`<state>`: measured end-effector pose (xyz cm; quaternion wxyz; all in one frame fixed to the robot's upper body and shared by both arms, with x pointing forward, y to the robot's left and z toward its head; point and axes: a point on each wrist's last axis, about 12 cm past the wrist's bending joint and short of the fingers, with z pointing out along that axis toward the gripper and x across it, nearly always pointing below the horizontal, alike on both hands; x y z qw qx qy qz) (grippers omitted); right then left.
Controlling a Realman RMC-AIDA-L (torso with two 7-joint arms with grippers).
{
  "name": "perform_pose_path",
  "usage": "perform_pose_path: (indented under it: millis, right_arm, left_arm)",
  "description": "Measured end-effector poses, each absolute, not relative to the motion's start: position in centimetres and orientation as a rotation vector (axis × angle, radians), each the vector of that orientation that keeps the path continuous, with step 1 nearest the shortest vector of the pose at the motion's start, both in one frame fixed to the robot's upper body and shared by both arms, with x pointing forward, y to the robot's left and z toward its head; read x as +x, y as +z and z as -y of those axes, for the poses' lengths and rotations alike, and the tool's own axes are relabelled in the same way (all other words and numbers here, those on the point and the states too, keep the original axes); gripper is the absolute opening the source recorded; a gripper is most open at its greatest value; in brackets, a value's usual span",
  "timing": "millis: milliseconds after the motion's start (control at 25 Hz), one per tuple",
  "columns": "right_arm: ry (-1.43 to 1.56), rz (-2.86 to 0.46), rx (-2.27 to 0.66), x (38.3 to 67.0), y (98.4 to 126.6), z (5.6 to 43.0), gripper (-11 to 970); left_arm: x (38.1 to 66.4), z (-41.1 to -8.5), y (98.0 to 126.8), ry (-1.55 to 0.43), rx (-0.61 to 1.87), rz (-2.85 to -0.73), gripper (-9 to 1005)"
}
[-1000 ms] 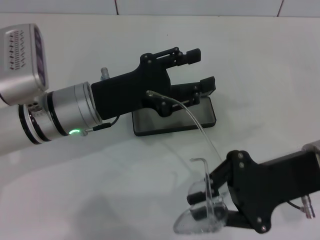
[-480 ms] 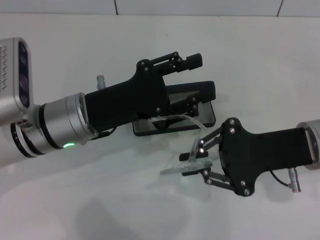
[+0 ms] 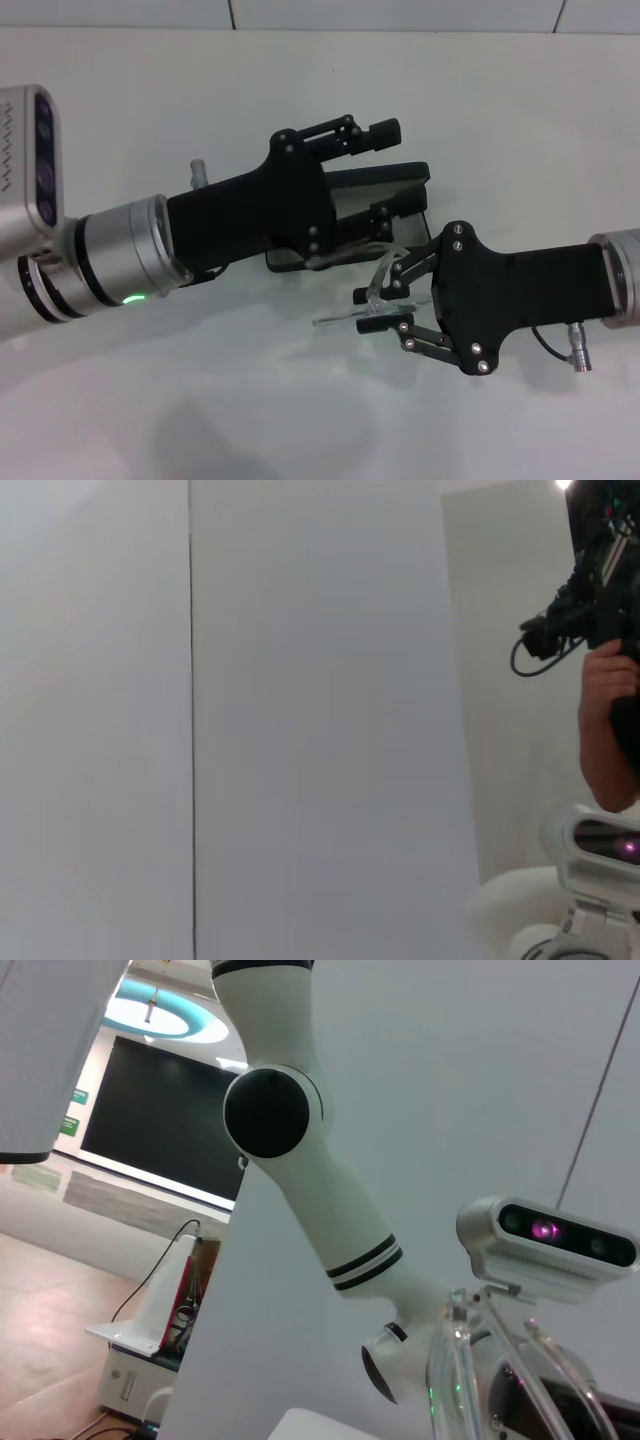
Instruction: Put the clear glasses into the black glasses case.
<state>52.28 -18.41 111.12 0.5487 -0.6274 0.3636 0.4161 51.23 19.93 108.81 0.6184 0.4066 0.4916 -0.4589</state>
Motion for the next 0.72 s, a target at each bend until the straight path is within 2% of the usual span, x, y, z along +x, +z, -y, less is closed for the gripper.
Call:
perform_pose_path:
  millis: [720]
  right_arm:
    - [0.961,-0.897,-1.493,52.44,110.83,18.75,121]
  left_arm:
    - [51.15,-20.20,108.48,-1.017,0.929,-1.129,610]
